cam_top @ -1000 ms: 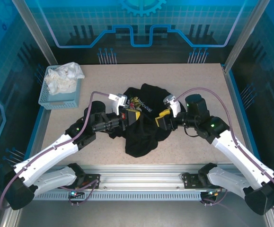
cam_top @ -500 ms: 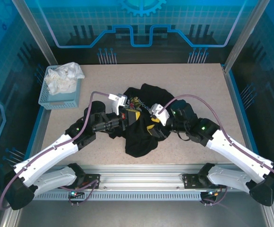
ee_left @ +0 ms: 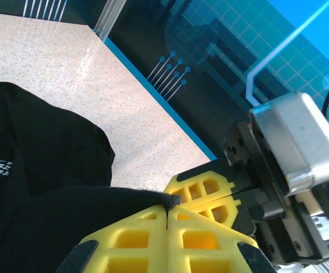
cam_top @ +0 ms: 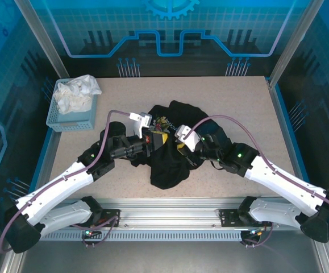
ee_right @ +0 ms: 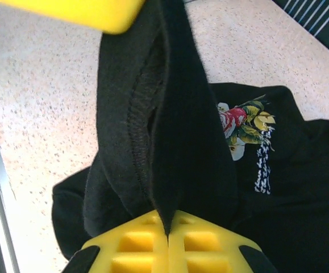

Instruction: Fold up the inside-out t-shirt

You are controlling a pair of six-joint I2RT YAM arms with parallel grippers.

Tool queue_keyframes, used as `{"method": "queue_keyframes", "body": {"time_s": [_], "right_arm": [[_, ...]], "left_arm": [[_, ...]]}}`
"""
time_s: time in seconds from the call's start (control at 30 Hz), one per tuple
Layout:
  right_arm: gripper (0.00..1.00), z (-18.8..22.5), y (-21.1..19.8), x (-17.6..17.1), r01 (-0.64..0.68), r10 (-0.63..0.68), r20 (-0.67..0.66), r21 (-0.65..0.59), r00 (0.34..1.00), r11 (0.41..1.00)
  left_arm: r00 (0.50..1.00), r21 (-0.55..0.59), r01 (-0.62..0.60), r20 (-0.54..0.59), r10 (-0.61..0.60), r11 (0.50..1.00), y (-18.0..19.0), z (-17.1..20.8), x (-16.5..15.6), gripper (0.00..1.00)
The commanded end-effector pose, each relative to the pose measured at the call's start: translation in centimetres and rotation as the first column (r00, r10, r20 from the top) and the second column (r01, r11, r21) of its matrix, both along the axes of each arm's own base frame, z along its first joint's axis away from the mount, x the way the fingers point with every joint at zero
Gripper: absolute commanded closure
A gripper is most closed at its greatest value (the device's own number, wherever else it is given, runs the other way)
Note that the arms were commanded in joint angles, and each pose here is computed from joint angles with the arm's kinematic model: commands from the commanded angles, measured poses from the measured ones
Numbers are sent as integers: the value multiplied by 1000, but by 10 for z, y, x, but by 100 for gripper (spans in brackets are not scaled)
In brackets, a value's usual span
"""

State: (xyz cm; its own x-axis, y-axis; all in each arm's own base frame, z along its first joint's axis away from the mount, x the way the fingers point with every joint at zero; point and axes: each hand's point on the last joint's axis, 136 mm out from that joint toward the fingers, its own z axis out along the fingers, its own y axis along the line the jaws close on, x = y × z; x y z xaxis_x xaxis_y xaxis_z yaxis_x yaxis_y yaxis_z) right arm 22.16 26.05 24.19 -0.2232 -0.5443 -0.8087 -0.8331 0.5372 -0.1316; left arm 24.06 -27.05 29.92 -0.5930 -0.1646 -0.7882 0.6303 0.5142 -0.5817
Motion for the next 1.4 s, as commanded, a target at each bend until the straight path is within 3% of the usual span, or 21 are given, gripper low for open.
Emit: {"method": "queue_keyframes", "body": {"time_s": [0.0,0.17,0.33,0.43,0.6,0.93,1.03,1.23,1.3,1.37], "right_arm": [[100,53,8,-3,-11,6,35,161,999,987],[100,88,19,-7,-58,74,-37,324,997,944],[100,95,18,7,-6,57,-121,388,991,922],[100,96,15,16,33,43,-171,419,984,907],[100,93,13,26,75,19,-212,425,977,902],[100,90,7,33,107,-6,-233,425,972,899],[100,91,5,34,111,-8,-236,428,972,897],[100,94,-1,31,111,-7,-239,423,971,899],[100,96,-2,30,105,2,-244,428,970,898],[100,98,-1,28,95,21,-253,440,967,893]], "left_arm": [[995,33,-98,15,97,995,12,-2,12,98],[968,151,-250,72,241,956,39,-26,27,76],[986,84,-145,97,137,986,40,-35,-5,60],[993,50,-97,75,93,994,41,-47,-22,57],[999,-4,23,29,-23,1000,23,-57,-43,65],[997,206,73,0,-74,976,-10,-103,-35,47],[999,259,46,-4,-47,965,-11,-115,-25,50],[993,355,-113,76,92,928,6,-122,3,87],[988,368,-141,107,109,919,10,-120,7,94],[986,367,-151,127,111,918,11,-118,11,96]]}}
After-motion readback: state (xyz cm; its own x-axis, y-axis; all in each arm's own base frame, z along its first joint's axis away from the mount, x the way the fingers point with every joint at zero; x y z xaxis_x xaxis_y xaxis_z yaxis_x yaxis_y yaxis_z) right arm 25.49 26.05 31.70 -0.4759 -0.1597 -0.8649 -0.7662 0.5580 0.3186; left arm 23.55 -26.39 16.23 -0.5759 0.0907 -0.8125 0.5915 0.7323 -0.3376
